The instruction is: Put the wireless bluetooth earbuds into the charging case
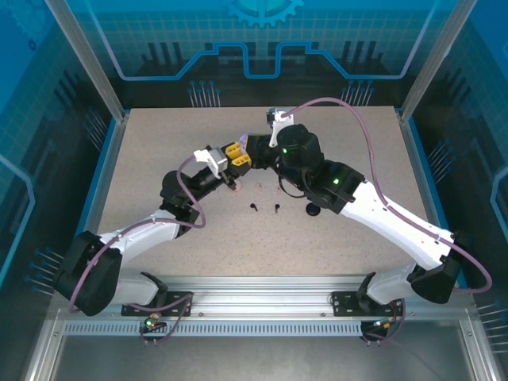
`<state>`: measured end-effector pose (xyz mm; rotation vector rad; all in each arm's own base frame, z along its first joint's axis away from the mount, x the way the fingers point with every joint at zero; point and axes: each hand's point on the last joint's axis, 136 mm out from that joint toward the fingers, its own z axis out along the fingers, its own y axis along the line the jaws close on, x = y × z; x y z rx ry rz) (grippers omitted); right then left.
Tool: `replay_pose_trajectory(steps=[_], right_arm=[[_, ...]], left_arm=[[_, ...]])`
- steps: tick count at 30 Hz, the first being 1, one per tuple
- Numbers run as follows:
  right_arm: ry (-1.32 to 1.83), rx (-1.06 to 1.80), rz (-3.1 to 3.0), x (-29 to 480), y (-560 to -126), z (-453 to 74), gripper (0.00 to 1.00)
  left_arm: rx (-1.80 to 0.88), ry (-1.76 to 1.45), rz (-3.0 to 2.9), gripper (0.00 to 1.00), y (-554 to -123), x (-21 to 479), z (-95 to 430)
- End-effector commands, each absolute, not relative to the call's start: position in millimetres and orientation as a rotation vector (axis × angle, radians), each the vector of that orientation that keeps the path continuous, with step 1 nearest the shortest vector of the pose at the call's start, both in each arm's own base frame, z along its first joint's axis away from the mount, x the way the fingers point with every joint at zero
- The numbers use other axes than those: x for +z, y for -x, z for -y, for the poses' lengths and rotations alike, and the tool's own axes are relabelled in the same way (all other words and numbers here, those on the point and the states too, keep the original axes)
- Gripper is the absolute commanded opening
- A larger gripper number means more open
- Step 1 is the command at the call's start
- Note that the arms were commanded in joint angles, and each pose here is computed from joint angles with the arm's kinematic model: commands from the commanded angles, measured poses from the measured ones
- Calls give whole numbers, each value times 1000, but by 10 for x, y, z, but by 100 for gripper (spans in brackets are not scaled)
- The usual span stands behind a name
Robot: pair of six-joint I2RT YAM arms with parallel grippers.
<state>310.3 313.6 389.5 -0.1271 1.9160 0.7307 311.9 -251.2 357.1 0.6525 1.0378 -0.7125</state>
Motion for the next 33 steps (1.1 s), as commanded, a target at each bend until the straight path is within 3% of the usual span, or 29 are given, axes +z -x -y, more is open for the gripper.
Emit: replay_pose_trajectory(steps=[1, 11, 18, 24, 33], right_arm=[[104, 717, -1948, 3762, -3104, -3087, 13], [86, 724, -1966, 3706, -3081, -3092, 19], [72, 737, -1925, 3990, -3120, -3047, 45], [68, 755, -1876, 4249, -3149, -2980, 61], [127, 752, -1912, 4461, -3214, -2820, 63]], left_arm=[[-693, -650, -924, 0, -3025, 3881, 2497], [-694, -650, -931, 0, -3031, 3851, 2500], [-700, -645, -939, 0, -3033, 3809, 2496], [-707, -640, -945, 0, -3041, 3778, 2498], [-714, -657, -952, 0, -3029, 3731, 2517]])
